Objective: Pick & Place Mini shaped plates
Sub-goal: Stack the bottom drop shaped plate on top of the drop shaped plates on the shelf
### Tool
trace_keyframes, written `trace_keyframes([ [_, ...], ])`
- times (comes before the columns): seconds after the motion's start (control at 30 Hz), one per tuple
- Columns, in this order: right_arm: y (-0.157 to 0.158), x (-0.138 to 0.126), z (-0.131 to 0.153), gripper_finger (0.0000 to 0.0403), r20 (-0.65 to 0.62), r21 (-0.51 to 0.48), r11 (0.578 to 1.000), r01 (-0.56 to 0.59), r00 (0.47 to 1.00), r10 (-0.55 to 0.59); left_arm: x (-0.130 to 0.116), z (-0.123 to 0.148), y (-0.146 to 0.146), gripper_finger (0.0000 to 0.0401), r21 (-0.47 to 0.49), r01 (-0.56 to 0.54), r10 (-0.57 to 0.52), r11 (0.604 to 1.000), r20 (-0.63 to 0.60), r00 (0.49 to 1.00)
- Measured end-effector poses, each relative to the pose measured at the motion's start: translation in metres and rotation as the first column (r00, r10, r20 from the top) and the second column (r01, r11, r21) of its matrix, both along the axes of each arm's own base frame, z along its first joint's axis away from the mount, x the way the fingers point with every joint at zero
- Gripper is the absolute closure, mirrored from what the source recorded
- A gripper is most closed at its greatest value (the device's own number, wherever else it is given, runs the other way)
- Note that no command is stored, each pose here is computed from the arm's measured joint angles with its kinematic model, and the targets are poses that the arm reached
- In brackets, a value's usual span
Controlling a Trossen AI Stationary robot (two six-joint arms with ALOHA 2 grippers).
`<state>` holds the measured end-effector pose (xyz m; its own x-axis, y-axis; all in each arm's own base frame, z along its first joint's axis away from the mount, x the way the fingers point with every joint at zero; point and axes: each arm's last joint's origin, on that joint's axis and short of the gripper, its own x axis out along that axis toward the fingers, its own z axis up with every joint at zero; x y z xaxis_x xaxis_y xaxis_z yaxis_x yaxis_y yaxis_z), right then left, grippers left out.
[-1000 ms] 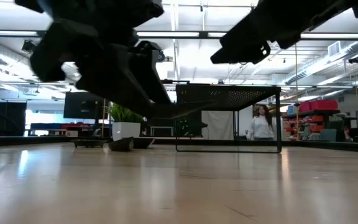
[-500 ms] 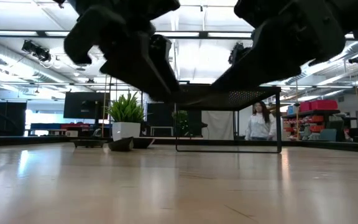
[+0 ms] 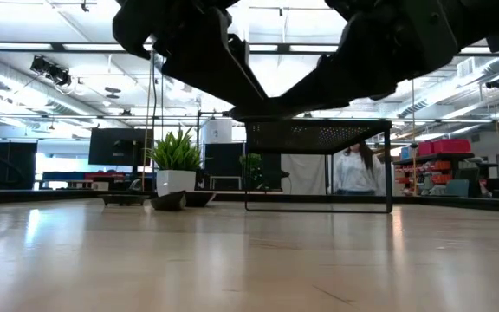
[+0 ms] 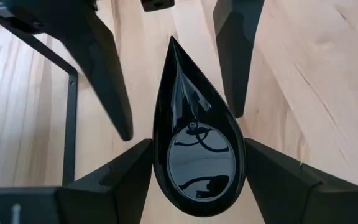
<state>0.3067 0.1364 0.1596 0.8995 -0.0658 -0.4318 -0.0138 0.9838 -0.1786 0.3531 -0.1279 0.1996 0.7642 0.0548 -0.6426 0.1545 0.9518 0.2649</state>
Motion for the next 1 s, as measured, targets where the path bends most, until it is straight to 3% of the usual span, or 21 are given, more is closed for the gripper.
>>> trace_keyframes([
  [0.6,0.0008,-0.0008,-0.0013,0.0119,-0.012,0.124,0.992,0.039,0.999,-0.038,0.0029,0.0035,-0.0008,0.0153,-0.018,-0.002,0.003,1.0,0.046,0.999],
  [1.0,0.0009,-0.0006,-0.0009,0.0214,-0.008,0.143,0.989,0.045,0.999,-0.045,0.0032,0.0036,0.0001,0.0153,-0.017,-0.006,0.007,1.0,0.047,0.999],
])
